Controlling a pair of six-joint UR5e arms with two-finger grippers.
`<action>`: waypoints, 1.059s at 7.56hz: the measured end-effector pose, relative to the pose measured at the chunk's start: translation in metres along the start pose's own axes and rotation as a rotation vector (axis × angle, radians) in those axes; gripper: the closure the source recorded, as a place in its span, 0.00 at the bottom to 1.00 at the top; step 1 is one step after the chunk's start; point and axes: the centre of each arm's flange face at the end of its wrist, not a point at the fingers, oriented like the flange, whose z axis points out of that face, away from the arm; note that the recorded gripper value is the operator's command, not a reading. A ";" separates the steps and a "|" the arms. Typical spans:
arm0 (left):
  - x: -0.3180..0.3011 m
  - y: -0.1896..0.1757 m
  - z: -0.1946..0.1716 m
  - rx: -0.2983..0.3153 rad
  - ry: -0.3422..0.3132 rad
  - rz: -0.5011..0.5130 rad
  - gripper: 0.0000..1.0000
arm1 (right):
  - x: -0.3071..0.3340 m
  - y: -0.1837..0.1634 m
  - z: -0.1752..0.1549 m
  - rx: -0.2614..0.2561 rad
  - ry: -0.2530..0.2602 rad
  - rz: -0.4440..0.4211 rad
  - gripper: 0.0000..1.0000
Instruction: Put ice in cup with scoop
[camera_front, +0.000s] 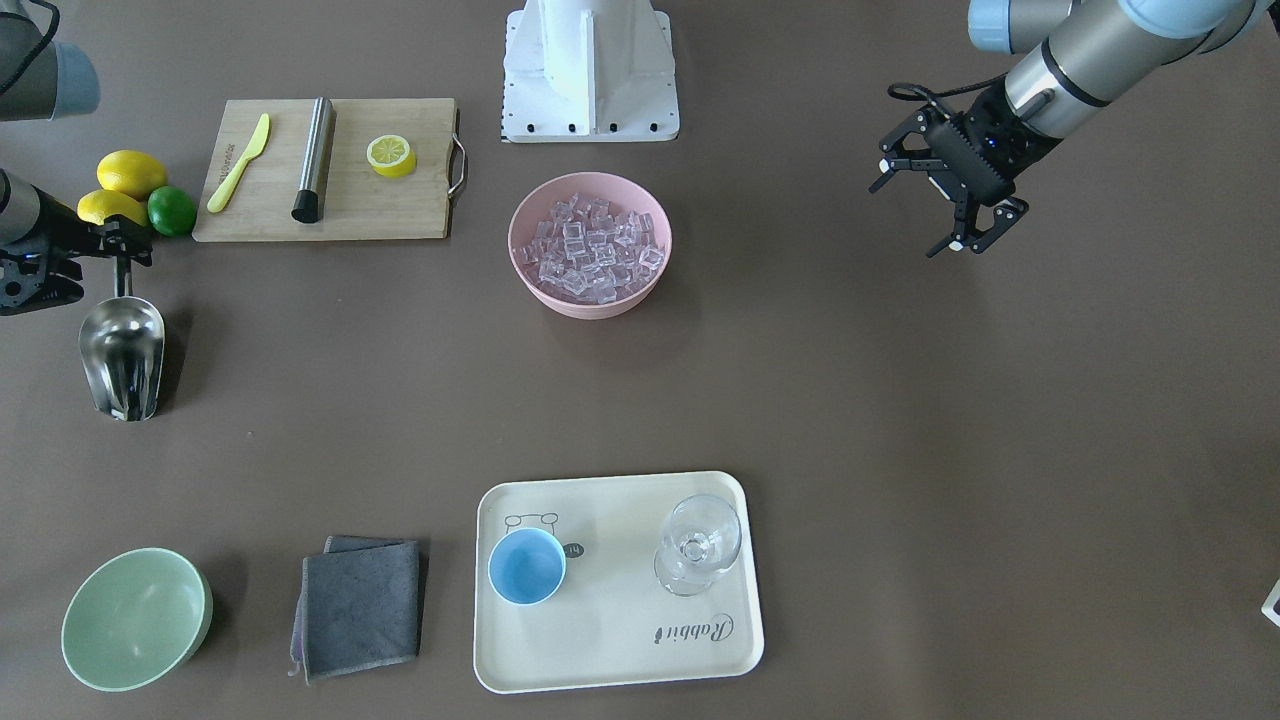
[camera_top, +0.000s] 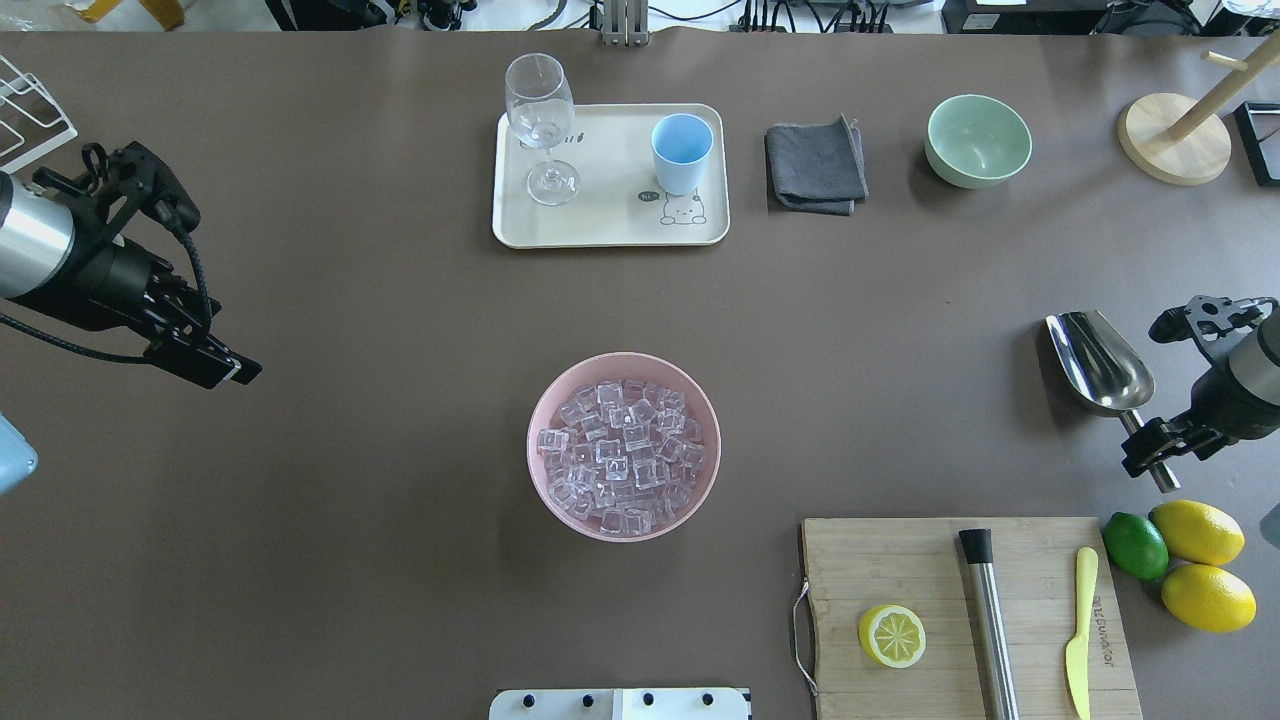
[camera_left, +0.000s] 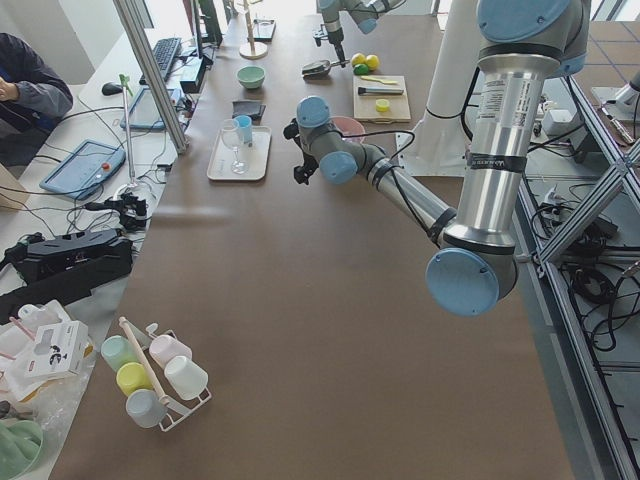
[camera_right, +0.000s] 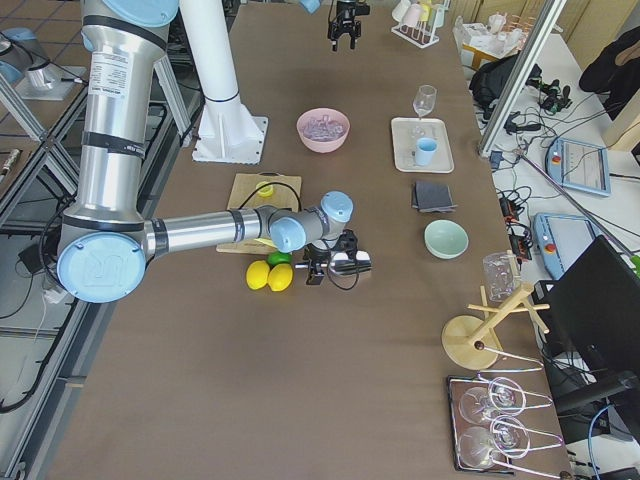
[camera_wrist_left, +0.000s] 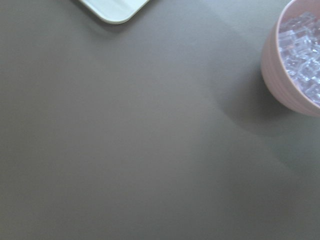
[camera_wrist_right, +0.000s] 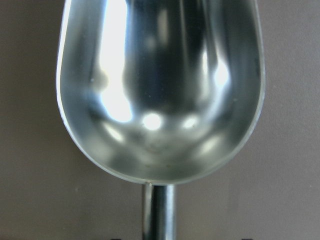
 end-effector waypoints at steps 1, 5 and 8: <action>0.011 -0.012 0.011 0.012 0.023 0.039 0.02 | -0.003 -0.003 -0.001 0.000 -0.006 0.009 0.36; 0.080 -0.067 0.061 0.098 0.020 0.208 0.02 | -0.013 -0.009 0.001 -0.010 -0.037 0.034 1.00; 0.099 -0.078 0.089 0.145 0.006 0.269 0.02 | -0.013 0.003 -0.002 -0.033 -0.075 0.021 1.00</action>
